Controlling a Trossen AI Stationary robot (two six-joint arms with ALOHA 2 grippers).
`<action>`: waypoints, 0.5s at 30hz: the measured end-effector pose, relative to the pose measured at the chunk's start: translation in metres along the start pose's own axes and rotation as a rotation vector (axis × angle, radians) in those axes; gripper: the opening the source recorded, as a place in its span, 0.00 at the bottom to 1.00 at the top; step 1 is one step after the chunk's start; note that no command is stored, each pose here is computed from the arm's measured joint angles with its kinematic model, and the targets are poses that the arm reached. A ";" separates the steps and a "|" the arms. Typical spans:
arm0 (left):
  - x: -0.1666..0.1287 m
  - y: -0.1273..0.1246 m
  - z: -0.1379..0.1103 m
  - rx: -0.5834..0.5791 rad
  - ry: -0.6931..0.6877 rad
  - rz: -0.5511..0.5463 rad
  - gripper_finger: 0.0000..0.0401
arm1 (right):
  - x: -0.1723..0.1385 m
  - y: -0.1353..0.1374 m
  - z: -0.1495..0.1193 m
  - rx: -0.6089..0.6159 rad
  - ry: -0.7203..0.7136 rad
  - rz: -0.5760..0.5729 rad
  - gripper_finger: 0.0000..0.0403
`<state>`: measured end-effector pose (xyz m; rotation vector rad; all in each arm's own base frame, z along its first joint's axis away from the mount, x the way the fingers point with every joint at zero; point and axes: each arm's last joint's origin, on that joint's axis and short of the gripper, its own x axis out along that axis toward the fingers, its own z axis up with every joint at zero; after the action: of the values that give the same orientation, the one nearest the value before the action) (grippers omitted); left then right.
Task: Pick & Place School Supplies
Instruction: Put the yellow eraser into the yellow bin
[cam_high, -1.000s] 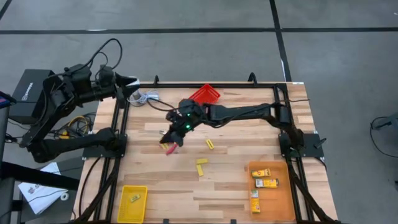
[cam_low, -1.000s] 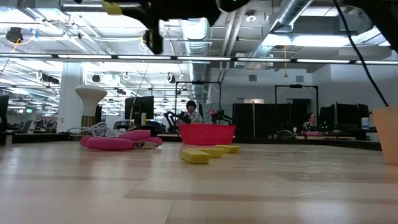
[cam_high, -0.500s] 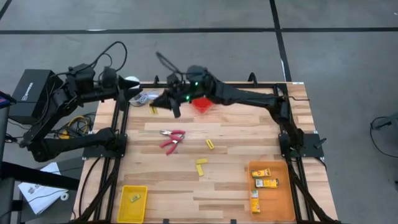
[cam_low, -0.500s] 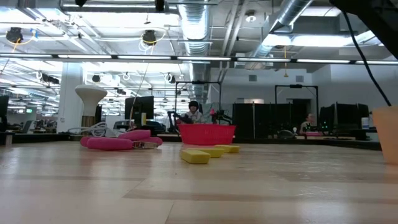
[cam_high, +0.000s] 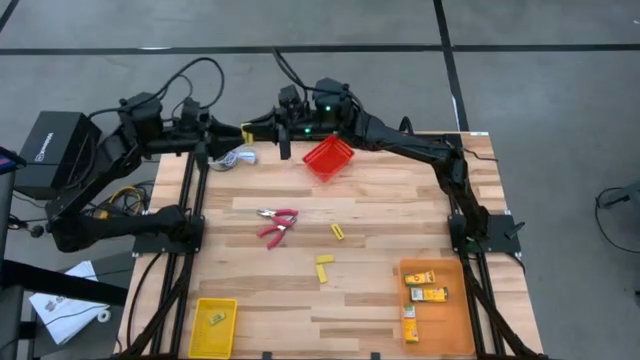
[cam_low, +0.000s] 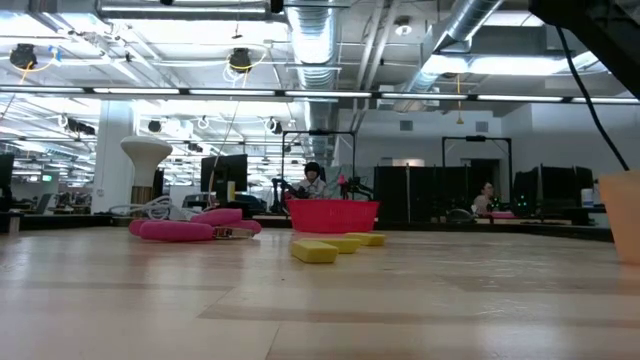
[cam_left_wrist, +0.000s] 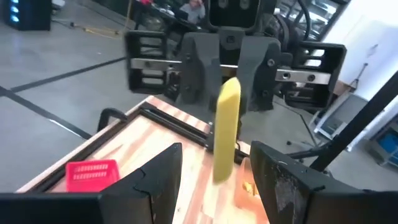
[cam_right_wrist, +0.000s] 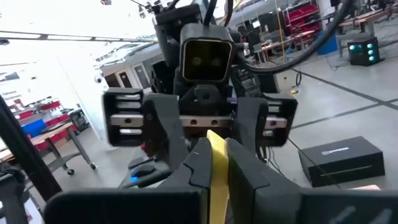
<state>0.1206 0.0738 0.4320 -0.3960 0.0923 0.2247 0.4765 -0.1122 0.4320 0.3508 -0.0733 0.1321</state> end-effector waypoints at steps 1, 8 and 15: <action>0.004 0.000 0.000 0.001 0.004 -0.008 0.46 | 0.000 -0.001 0.000 0.000 0.000 -0.002 0.04; 0.022 0.001 0.005 0.021 -0.017 -0.052 0.46 | 0.000 -0.001 0.001 -0.003 -0.006 -0.001 0.04; 0.029 0.003 0.004 0.017 -0.002 -0.050 0.44 | 0.000 -0.001 0.003 -0.009 -0.022 0.005 0.04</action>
<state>0.1483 0.0841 0.4304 -0.3803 0.0827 0.1745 0.4760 -0.1137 0.4341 0.3432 -0.0961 0.1332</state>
